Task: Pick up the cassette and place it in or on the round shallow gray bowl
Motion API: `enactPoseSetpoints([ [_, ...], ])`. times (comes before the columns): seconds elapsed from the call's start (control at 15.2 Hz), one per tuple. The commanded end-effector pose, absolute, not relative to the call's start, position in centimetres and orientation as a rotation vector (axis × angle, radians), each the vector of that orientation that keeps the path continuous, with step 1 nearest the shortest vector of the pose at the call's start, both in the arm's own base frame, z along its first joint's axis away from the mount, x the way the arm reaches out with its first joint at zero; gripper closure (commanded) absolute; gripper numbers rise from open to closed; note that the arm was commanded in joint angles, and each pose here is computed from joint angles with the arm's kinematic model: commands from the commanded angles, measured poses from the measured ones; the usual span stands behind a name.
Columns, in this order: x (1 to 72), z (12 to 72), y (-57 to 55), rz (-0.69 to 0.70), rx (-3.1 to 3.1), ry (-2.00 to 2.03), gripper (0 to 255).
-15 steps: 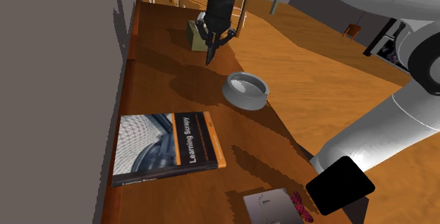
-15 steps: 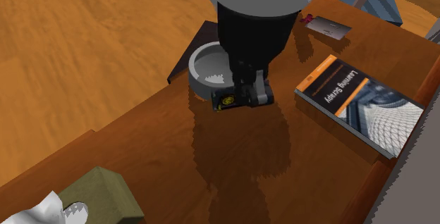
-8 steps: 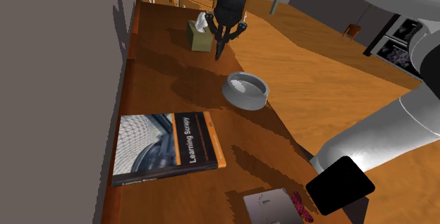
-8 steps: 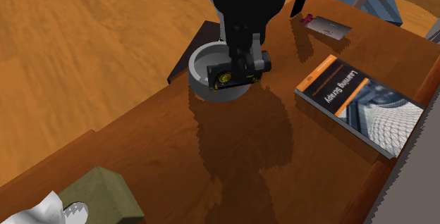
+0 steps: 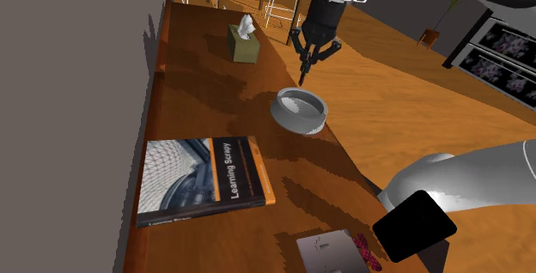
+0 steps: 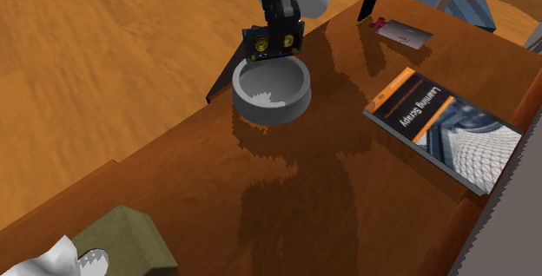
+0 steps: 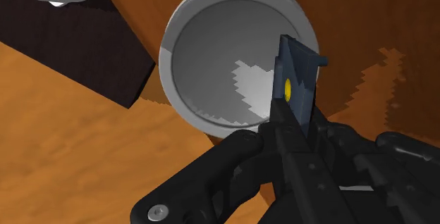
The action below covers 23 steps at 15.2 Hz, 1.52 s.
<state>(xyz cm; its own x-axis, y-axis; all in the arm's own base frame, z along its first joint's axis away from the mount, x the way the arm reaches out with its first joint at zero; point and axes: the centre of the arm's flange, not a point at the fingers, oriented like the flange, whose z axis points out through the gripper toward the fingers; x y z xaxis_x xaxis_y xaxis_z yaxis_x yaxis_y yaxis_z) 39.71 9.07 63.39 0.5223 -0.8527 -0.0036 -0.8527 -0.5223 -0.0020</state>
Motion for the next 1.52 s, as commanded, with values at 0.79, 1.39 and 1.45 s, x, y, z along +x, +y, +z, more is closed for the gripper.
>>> enactPoseSetpoints([
  [0.79,37.4,57.4,7.9,0.004,-2.738,1.532,255],
  [1.39,37.4,56.3,7.9,0.004,-2.738,1.532,255],
  [1.45,37.4,56.3,7.9,0.004,-2.738,1.532,255],
])
